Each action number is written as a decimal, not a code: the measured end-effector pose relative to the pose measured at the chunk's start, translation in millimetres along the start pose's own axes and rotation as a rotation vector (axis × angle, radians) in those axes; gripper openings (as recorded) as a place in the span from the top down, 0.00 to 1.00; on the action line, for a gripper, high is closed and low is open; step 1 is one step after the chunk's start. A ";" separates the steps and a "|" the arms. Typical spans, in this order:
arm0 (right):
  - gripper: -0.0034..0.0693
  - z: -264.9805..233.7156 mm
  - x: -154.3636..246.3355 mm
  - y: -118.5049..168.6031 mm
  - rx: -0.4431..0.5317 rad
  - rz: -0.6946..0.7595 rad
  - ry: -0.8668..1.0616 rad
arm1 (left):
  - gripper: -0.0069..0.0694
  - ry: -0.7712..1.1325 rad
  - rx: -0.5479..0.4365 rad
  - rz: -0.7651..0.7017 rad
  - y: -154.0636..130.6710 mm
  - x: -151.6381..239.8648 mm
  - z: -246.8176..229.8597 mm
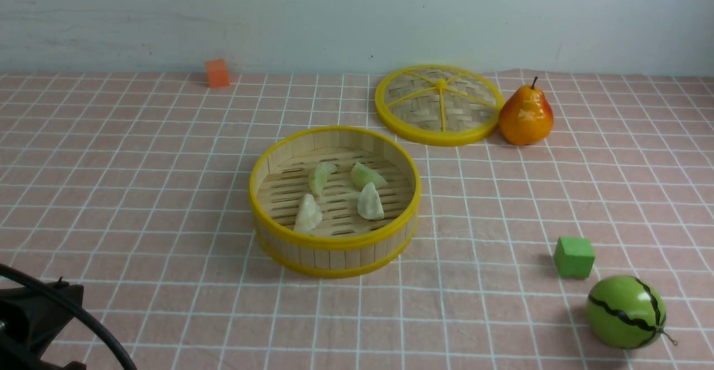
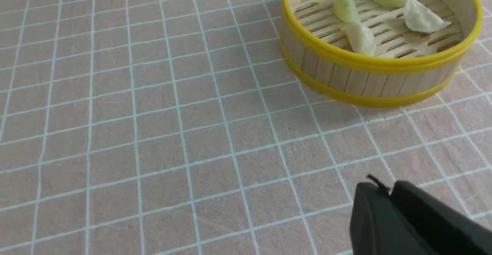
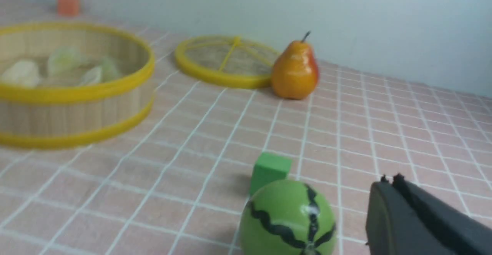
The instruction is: Put the dumplings into the steamer on the table with the pink tablecloth.
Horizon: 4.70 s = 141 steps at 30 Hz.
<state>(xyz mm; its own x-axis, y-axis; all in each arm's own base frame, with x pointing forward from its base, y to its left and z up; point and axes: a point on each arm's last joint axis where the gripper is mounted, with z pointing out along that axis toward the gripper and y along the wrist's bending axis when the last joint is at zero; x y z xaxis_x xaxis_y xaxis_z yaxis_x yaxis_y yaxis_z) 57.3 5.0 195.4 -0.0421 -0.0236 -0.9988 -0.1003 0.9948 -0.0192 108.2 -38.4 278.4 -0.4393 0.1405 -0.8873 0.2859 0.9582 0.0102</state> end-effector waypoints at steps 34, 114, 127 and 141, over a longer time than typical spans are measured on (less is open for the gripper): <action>0.95 -4.4 21.5 2.7 -0.022 0.047 0.259 | 0.81 0.002 0.000 0.000 0.0 0.6 0.2; 0.83 -4.5 21.7 2.8 -0.024 0.040 0.261 | 0.93 -0.172 -0.116 -0.252 10.8 126.3 -4.9; 0.81 -4.5 21.7 2.8 -0.024 0.040 0.261 | 0.92 -0.172 -0.116 -0.252 10.8 126.3 -4.9; 0.79 -4.5 21.7 2.8 -0.024 0.040 0.261 | 0.91 -0.172 -0.116 -0.252 10.8 126.3 -4.9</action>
<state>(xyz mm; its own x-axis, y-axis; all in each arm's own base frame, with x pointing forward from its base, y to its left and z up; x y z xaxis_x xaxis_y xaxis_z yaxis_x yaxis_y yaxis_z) 51.7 6.8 173.9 -0.3010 -0.0127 -0.9535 -0.1173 0.9928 0.0238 51.7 -9.2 168.8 -0.3309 -0.1398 -0.9332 0.0832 0.9808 -0.1764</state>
